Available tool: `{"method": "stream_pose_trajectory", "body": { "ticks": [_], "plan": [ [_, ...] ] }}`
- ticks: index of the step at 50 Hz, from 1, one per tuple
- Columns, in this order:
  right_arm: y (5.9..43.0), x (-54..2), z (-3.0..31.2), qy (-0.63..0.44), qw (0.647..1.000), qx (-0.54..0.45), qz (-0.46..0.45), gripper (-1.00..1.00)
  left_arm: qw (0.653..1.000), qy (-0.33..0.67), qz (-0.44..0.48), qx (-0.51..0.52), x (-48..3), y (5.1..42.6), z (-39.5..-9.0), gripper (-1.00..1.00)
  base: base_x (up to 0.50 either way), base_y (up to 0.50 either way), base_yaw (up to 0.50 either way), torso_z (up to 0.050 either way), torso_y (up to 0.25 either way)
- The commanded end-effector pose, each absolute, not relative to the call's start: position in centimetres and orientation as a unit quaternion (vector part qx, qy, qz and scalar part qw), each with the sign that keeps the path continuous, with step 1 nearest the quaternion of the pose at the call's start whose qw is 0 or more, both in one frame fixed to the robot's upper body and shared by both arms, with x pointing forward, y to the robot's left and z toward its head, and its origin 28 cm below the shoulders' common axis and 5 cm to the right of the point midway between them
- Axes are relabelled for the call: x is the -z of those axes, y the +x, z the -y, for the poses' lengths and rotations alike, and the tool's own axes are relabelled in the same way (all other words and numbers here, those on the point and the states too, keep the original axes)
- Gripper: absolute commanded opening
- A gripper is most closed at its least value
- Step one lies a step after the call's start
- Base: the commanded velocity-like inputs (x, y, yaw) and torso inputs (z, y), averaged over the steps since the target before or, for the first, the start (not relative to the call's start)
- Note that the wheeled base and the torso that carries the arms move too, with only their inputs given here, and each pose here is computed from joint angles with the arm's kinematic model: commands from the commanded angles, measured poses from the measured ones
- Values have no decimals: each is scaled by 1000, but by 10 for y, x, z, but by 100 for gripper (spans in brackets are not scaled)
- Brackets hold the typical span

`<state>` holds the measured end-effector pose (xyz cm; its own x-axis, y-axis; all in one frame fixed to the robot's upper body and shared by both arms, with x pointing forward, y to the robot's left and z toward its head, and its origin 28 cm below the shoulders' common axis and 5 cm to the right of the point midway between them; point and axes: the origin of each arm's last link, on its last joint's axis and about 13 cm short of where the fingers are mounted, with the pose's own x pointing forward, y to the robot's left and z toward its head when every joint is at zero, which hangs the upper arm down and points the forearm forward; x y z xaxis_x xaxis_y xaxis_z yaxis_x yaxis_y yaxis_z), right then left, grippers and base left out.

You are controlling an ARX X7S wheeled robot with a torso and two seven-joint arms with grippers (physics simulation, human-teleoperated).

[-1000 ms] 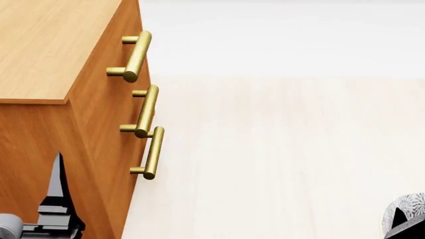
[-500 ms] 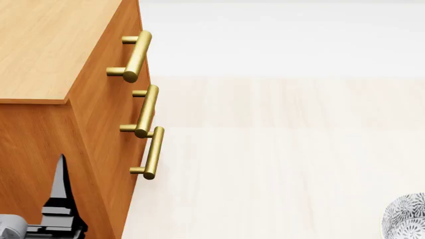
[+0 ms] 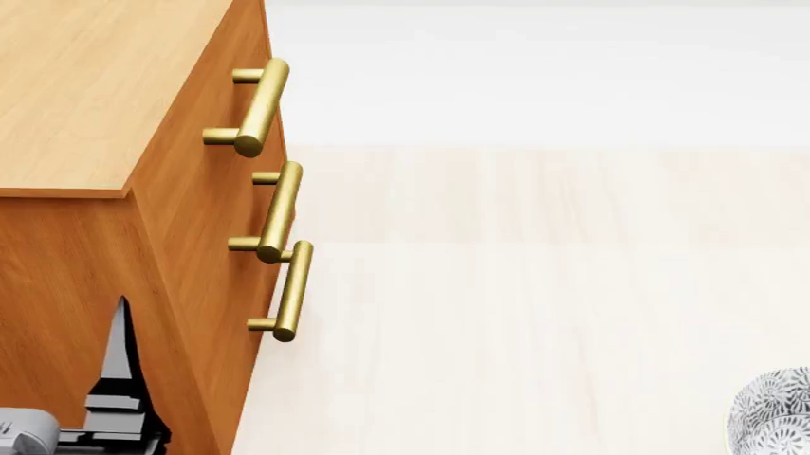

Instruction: Close the top drawer of the cabinet and put the bowl on top of it.

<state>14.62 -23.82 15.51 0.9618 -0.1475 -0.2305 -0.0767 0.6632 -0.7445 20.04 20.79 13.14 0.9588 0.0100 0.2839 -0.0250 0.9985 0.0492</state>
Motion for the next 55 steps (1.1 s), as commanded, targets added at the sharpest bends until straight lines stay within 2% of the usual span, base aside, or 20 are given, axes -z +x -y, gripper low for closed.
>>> {"method": "stream_pose_trajectory", "body": {
  "ticks": [1,55],
  "plan": [
    [151,-146,237,-409,901,10,-143,100,989,26,142,-10,-131,200,-208,100,0,0,0,0,0],
    [156,-114,245,-389,905,10,-170,100,989,30,142,-8,-131,201,-205,100,0,0,0,0,0]
  ]
}}
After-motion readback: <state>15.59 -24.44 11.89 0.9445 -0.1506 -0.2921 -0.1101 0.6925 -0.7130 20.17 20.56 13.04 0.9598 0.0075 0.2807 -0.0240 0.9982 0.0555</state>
